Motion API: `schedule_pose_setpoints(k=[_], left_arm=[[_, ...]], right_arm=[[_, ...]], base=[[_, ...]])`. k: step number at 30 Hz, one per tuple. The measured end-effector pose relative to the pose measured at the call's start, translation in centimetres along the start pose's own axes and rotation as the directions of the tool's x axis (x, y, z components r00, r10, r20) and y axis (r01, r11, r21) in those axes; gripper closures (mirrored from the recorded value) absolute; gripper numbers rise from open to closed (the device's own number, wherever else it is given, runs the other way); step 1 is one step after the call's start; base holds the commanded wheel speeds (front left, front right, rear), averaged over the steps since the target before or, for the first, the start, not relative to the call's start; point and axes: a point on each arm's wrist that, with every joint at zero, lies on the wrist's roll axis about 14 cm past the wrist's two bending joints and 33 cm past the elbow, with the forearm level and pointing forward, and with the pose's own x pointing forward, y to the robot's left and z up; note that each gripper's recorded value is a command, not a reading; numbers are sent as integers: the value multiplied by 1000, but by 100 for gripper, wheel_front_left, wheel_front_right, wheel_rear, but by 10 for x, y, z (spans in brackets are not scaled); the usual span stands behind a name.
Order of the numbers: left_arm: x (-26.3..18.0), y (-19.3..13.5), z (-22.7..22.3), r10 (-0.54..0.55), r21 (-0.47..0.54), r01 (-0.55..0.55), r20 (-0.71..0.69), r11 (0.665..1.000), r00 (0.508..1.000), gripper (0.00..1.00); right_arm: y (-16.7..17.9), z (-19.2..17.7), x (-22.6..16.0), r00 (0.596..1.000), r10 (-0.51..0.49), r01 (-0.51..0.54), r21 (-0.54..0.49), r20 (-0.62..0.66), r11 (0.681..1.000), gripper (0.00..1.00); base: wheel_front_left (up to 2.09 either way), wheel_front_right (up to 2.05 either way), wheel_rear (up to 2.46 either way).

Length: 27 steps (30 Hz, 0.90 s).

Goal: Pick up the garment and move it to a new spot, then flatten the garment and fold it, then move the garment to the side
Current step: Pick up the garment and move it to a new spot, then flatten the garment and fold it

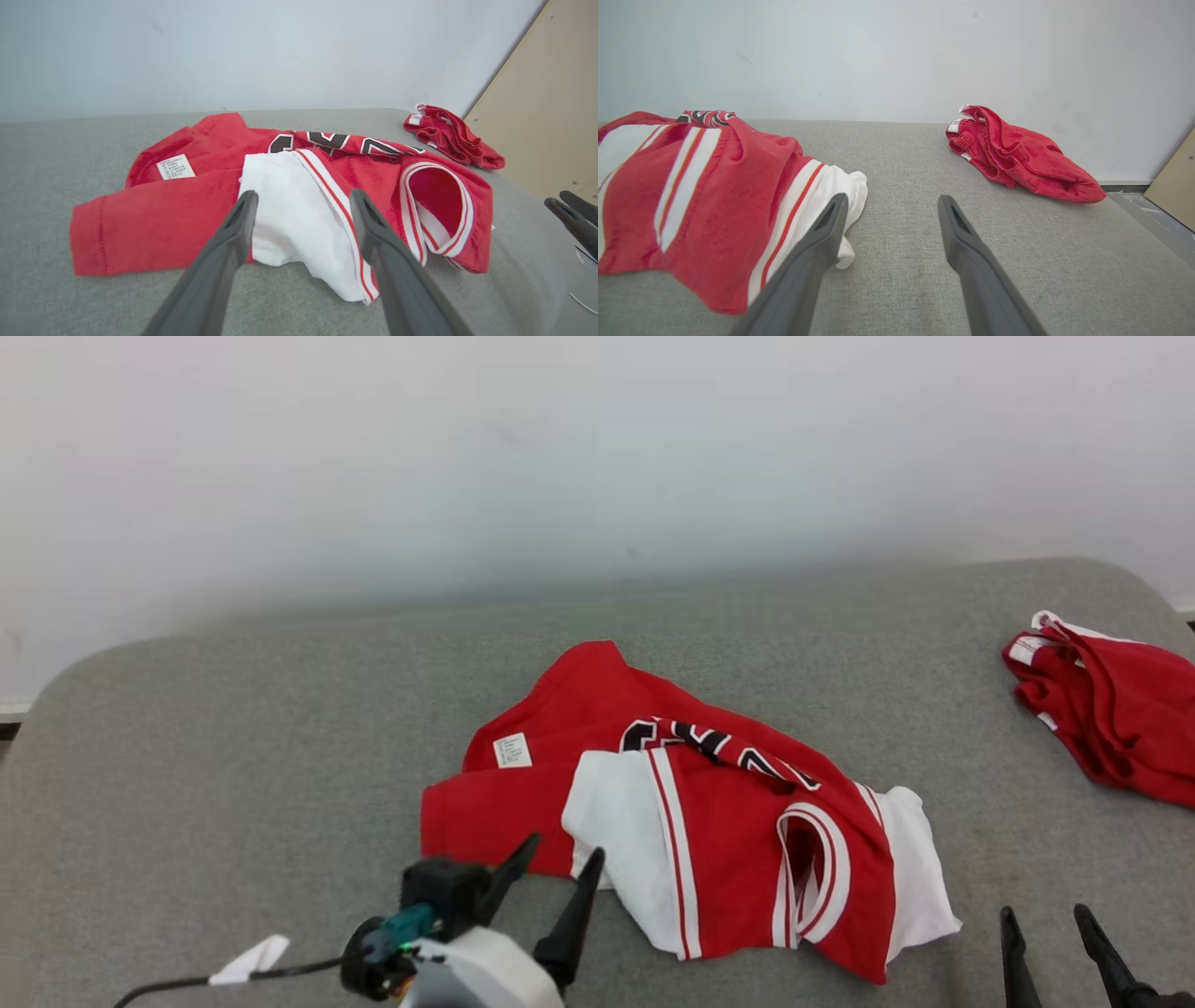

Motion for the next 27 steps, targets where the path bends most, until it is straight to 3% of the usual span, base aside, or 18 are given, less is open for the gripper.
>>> schedule_pose_setpoints(k=[7, 9, 14, 19, 27], left_arm=[[-46, 51, -3, 224, -38, -223, 51, 974, 973, 0], [-60, 67, 0, 305, -91, -299, 72, 950, 950, 0], [-101, 93, 2, 437, -102, -426, 126, 899, 891, 0], [-129, 101, -1, 486, -80, -480, 163, 874, 858, 0], [-145, 96, -9, 479, -59, -477, 179, 877, 859, 0]], right_arm=[[16, 9, 4, 998, 52, -52, -14, 28, 999, 0], [19, 10, 5, 998, 62, -62, -15, 33, 998, 0], [29, 11, 5, 995, 96, -95, -19, 34, 995, 0], [39, 8, 5, 992, 126, -126, -21, 27, 992, 0], [44, 7, 2, 990, 139, -139, 11, 27, 990, 0]], base=[[0, 0, 0], [0, 0, 0], [0, 0, 0], [0, 0, 0], [0, 0, 0]])
